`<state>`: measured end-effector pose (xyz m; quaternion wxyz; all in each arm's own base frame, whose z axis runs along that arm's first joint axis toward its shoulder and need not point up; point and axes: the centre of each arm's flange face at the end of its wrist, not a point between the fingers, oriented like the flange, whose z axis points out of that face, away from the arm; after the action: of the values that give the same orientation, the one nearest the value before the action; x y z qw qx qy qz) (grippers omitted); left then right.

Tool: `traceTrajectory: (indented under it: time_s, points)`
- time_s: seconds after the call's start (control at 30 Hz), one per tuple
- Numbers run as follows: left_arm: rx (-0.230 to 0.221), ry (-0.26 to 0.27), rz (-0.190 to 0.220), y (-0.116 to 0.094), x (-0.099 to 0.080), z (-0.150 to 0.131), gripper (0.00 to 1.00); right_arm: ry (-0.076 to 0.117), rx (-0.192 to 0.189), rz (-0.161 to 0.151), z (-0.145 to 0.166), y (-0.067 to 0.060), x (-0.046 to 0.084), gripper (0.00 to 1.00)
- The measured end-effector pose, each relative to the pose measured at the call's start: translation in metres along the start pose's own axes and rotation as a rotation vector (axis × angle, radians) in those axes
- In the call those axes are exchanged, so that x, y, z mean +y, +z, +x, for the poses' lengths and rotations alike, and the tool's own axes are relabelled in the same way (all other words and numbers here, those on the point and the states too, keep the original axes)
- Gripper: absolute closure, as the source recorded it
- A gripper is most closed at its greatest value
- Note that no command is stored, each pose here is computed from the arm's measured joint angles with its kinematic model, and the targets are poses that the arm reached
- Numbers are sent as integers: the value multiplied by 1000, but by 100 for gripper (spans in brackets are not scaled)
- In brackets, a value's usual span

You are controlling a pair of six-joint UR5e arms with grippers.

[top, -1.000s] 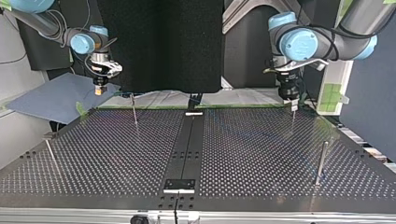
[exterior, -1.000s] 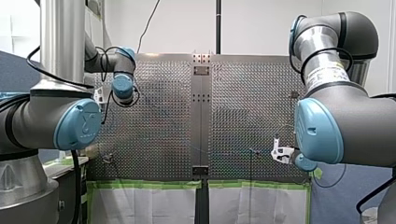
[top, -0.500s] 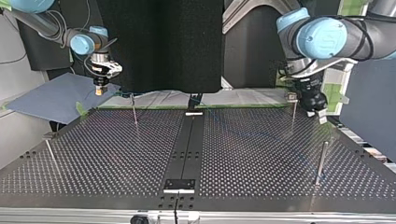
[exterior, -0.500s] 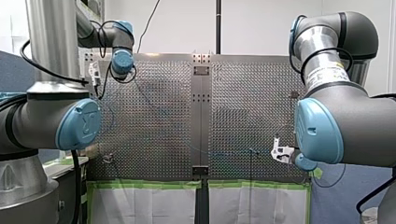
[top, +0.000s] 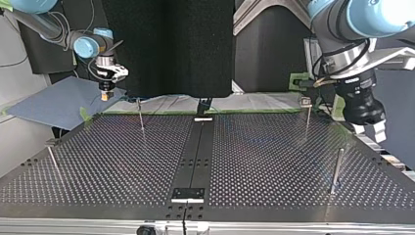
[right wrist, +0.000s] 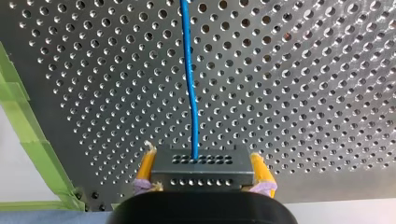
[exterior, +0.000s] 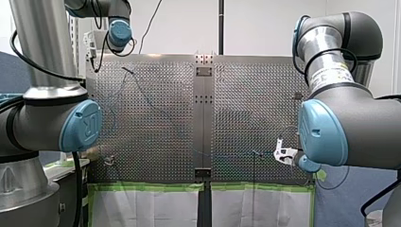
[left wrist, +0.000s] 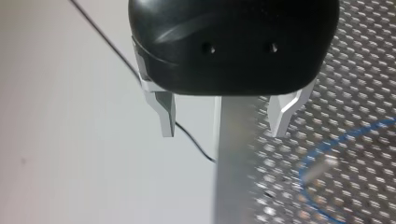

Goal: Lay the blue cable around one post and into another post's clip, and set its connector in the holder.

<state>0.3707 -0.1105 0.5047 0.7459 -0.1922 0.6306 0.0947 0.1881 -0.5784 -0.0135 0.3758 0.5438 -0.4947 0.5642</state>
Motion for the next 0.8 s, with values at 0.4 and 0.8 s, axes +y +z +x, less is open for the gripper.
traceTrajectory:
  time_s: [0.4, 0.8]
  points:
    - [18, 73, 25, 9, -8, -32, 2, 1, 0, 2, 1, 2, 0, 100]
    - [50, 191, -7, 19, -13, -55, 2, 1, -4, 2, 1, 2, 0, 100]
